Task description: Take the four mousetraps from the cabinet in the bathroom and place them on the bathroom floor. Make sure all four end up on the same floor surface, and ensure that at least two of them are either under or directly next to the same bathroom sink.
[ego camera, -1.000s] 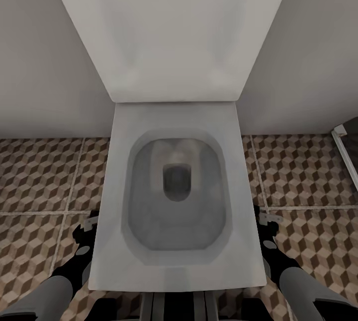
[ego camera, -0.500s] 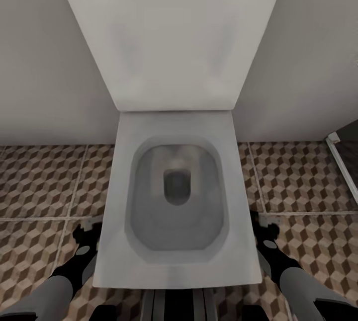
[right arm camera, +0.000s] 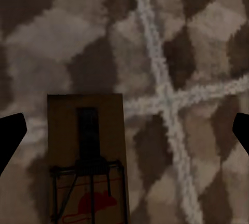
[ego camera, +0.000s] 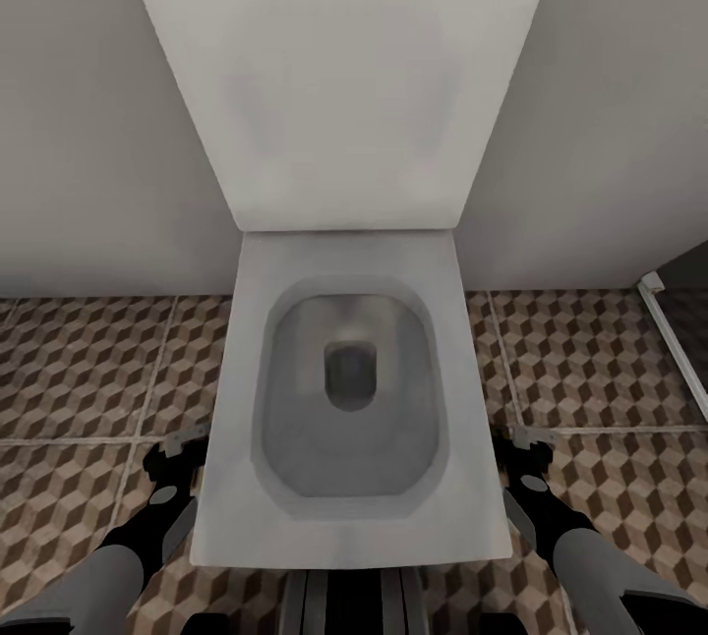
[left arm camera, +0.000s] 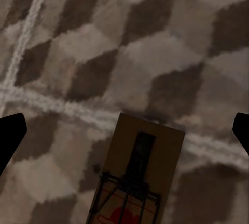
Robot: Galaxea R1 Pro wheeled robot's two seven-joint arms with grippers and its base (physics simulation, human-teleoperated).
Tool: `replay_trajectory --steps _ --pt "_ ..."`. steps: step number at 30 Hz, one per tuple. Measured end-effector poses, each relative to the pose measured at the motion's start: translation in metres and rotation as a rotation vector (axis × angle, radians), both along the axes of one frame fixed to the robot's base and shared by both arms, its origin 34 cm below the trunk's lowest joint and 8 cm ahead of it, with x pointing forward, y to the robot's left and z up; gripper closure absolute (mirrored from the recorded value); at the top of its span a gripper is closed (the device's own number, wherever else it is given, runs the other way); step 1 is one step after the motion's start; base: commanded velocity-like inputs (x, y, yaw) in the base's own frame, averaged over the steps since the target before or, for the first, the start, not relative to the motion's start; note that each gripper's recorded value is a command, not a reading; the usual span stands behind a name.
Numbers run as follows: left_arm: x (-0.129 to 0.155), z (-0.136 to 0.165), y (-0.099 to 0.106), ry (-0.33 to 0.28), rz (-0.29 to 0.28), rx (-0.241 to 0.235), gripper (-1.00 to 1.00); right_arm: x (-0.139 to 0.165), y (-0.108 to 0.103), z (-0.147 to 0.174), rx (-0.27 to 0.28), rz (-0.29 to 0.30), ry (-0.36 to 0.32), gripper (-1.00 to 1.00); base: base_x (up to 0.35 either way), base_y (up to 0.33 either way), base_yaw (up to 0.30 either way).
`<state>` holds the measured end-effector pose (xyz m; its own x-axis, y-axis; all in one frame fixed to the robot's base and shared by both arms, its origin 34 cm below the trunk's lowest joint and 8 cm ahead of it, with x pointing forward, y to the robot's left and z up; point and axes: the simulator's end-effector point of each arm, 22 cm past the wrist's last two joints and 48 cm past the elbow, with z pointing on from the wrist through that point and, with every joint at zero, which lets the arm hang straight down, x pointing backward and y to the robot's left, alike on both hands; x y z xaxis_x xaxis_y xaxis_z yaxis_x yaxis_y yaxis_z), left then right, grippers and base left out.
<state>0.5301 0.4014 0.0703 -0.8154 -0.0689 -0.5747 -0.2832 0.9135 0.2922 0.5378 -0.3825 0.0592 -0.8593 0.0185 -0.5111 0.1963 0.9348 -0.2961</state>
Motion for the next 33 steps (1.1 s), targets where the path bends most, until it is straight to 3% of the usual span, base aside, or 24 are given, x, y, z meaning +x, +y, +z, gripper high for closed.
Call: replay_trajectory --steps 33 --pt "0.0001 0.0002 0.0007 0.000 -0.001 0.001 -1.00 0.0000 0.0001 0.0000 0.000 0.000 0.000 -1.00 -0.001 0.000 0.000"
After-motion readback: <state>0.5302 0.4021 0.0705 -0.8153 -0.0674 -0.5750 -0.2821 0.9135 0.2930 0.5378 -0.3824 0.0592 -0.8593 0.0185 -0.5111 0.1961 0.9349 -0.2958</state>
